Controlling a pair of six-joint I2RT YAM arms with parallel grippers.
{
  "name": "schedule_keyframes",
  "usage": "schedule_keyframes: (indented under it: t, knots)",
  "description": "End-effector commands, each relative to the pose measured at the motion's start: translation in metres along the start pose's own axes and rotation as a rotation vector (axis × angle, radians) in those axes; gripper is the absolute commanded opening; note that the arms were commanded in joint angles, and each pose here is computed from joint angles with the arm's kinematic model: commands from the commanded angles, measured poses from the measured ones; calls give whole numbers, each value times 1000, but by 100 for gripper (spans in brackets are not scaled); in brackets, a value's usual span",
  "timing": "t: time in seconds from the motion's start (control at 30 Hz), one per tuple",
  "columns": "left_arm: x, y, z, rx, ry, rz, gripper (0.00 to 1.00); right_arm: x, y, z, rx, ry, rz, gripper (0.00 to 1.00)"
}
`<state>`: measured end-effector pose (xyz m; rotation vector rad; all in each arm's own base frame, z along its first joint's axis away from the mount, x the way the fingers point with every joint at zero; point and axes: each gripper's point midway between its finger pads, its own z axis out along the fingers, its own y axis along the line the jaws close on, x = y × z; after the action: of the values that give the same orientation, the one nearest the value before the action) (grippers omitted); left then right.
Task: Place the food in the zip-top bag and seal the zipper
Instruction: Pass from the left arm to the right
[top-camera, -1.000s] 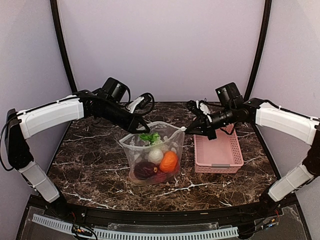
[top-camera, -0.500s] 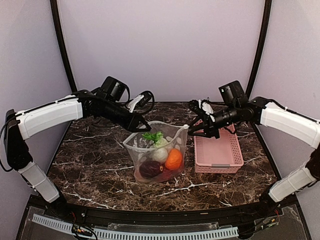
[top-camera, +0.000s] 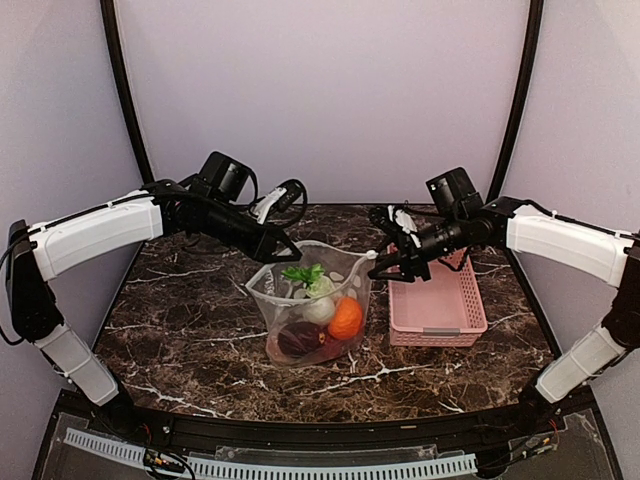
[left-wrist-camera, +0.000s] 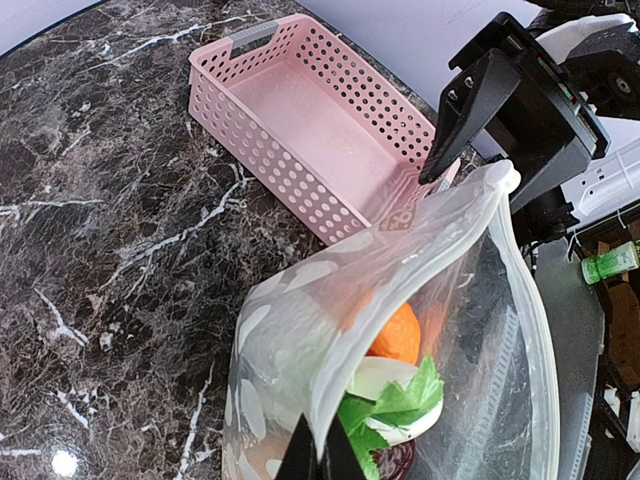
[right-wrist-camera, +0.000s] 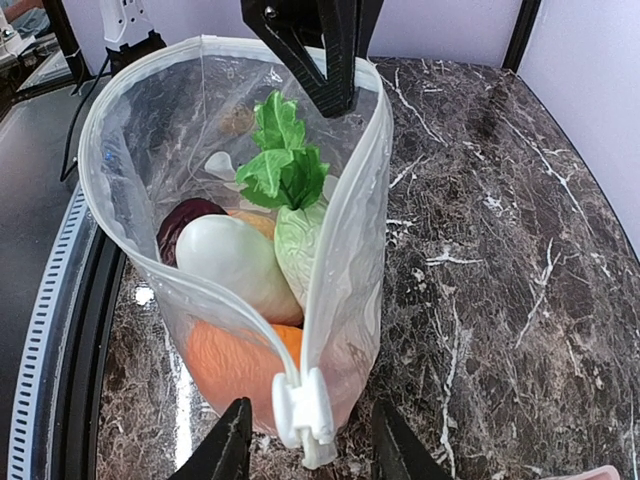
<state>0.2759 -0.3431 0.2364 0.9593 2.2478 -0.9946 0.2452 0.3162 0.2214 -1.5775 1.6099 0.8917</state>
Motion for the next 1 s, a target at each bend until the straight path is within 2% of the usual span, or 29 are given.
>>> schedule_keyframes:
  t: [0.0,0.17,0.37,0.53,0.6,0.63,0.67,0.7,0.73,0.77,0.87,0.97]
  knots:
    - [-1,-6,-6,20,-19,6,1,-13,2,2,-27,-50,-17,38]
    - [-2,-6,-5,18,-21,6,1,-18,7,-1,-39,-66,-30,32]
    - [-3,-4,-4,12,-20,5,1,-18,11,-3,-47,-70,-33,9]
    - [-5,0,-8,-26,-19,26,1,-23,11,-9,-32,-62,-37,0]
    - [-13,-3,-18,-45,-53,72,12,-23,11,-11,-30,-51,-31,0]
    - [-20,-6,-24,-57,-85,102,25,-23,12,-12,-34,-47,-31,0]
    - [-28,-20,-33,-51,-151,184,31,-23,14,-12,-38,-44,-29,0]
    - [-32,-33,-36,-74,-188,261,45,-23,15,-13,-41,-41,-27,0]
    - [-43,-46,-50,-93,-273,367,52,-22,16,-13,-44,-38,-23,0]
    - [-47,-53,-53,-120,-308,406,61,-22,16,-14,-44,-37,-22,0]
    - [-65,-70,-70,-110,-405,471,65,-24,17,-16,-43,-41,-20,0]
    - [-71,-81,-64,-59,-408,483,66,-28,17,-18,-39,-45,-11,0]
